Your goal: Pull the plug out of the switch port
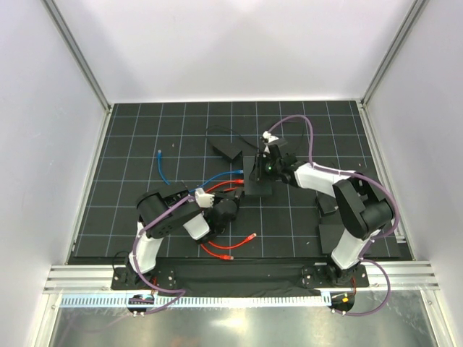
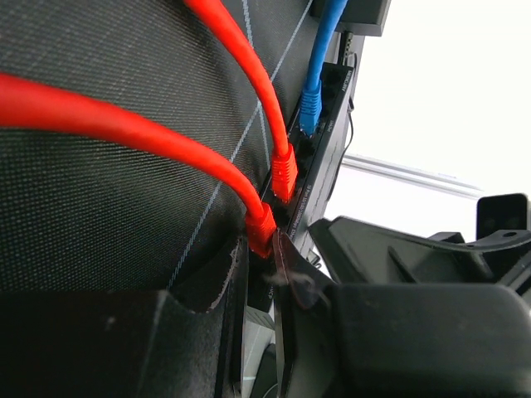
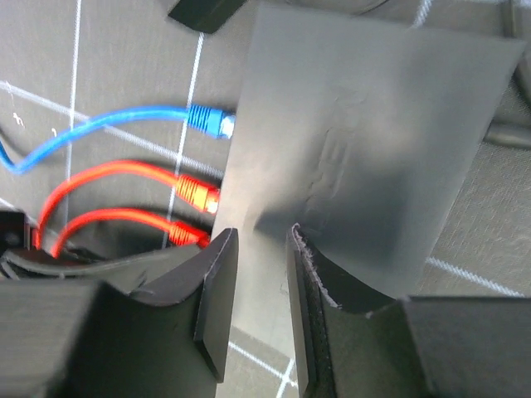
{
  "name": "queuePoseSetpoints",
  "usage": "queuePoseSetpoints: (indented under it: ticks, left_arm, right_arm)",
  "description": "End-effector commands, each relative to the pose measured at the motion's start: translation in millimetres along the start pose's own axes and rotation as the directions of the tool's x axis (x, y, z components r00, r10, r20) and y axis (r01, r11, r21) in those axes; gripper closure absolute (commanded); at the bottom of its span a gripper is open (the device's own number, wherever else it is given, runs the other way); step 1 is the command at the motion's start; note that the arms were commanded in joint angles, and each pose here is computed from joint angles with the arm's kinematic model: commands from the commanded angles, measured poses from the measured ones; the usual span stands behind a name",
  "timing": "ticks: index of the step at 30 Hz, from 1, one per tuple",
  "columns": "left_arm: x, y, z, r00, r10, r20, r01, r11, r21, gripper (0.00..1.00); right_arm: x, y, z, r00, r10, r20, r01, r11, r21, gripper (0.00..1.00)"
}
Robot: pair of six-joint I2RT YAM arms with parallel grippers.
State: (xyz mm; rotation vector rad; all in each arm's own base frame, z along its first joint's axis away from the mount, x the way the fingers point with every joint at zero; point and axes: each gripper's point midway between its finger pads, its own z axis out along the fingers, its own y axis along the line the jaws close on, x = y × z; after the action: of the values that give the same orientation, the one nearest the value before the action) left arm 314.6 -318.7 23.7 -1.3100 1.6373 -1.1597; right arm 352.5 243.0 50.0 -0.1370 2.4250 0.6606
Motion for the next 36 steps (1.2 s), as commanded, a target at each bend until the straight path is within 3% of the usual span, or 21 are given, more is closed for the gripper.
queuePoseSetpoints:
  ticks: [1, 10, 17, 28, 36]
  left_arm:
    - [-14, 43, -3, 0.986, 0.165, 0.016, -0.162, 0.981, -0.102, 1.00]
    - [-17, 49, -6, 0.987, 0.161, 0.014, -0.159, 0.982, -0.104, 1.00]
    - [-17, 51, -5, 0.987, 0.161, 0.011, -0.159, 0.982, -0.104, 1.00]
    - [-33, 48, -10, 0.994, 0.090, 0.066, -0.086, 0.994, -0.060, 1.00]
    - [-25, 34, -15, 0.990, 0.135, 0.037, -0.135, 0.991, -0.022, 1.00]
  right_arm:
    - [17, 3, 1, 0.995, -0.066, -0.079, 0.067, 0.998, 0.014, 0.64]
    - [21, 22, 20, 0.988, -0.122, -0.096, 0.119, 0.992, -0.035, 0.78]
    - [34, 13, 35, 0.984, -0.122, -0.129, 0.125, 0.992, 0.015, 0.87]
    - [40, -21, 23, 0.990, -0.103, -0.101, 0.121, 0.973, 0.196, 0.91]
    - [39, -7, 23, 0.990, -0.114, -0.088, 0.124, 0.986, 0.113, 0.91]
